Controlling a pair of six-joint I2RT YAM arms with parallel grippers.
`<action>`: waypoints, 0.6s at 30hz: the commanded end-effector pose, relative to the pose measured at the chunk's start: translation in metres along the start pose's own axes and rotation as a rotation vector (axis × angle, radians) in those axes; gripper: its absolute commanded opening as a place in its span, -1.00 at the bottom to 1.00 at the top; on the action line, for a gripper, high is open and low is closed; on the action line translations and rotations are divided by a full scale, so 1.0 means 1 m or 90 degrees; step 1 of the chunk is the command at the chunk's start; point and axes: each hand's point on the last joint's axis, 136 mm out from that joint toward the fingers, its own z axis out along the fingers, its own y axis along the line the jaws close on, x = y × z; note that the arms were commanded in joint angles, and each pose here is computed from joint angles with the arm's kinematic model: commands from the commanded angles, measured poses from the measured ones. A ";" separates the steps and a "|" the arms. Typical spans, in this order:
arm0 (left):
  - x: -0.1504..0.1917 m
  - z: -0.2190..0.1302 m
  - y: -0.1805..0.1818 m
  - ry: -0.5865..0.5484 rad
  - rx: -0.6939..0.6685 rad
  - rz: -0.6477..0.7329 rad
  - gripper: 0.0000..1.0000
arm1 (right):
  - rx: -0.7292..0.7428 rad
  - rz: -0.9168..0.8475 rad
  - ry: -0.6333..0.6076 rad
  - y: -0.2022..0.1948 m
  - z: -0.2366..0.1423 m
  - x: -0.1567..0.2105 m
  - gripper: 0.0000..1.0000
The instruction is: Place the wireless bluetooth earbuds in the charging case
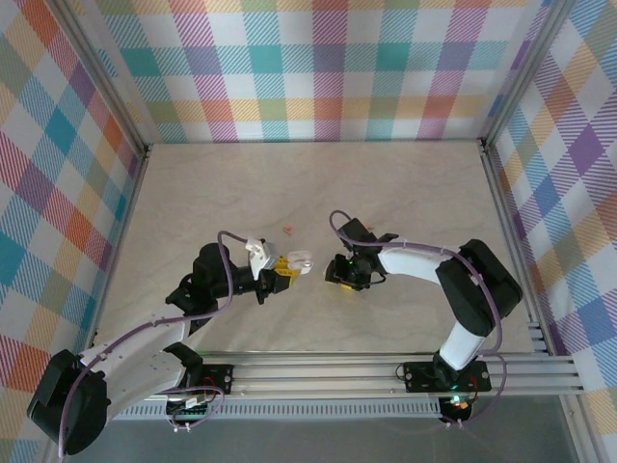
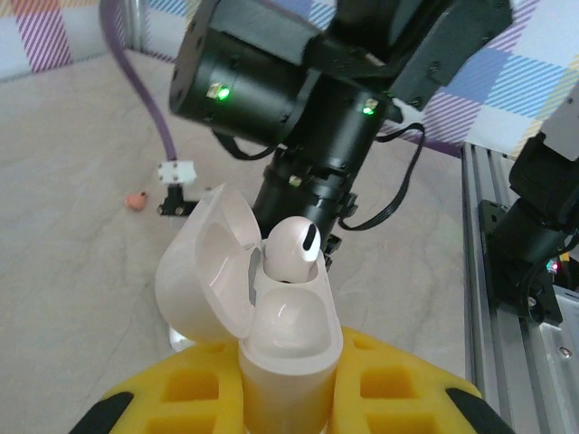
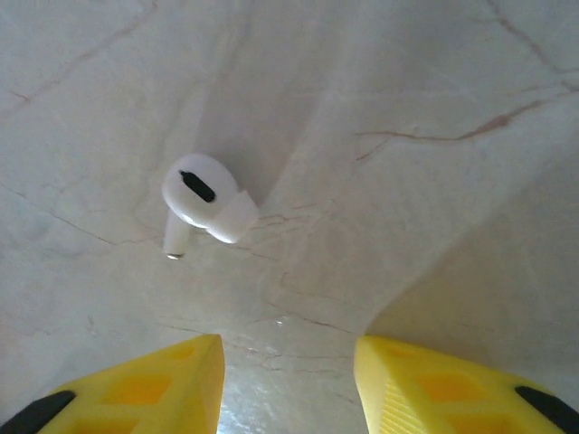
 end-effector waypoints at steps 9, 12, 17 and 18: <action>-0.029 -0.008 -0.010 -0.048 0.002 0.076 -1.00 | -0.003 0.016 -0.015 0.016 0.017 -0.020 -0.12; -0.031 -0.010 -0.011 -0.050 -0.003 0.080 -1.00 | -0.005 0.007 -0.023 0.021 0.017 -0.026 -0.14; -0.035 -0.011 -0.012 -0.055 -0.003 0.084 -1.00 | -0.001 -0.008 -0.028 0.026 0.018 -0.033 -0.18; -0.035 -0.011 -0.012 -0.056 -0.003 0.085 -1.00 | 0.000 -0.010 -0.030 0.027 0.017 -0.034 -0.18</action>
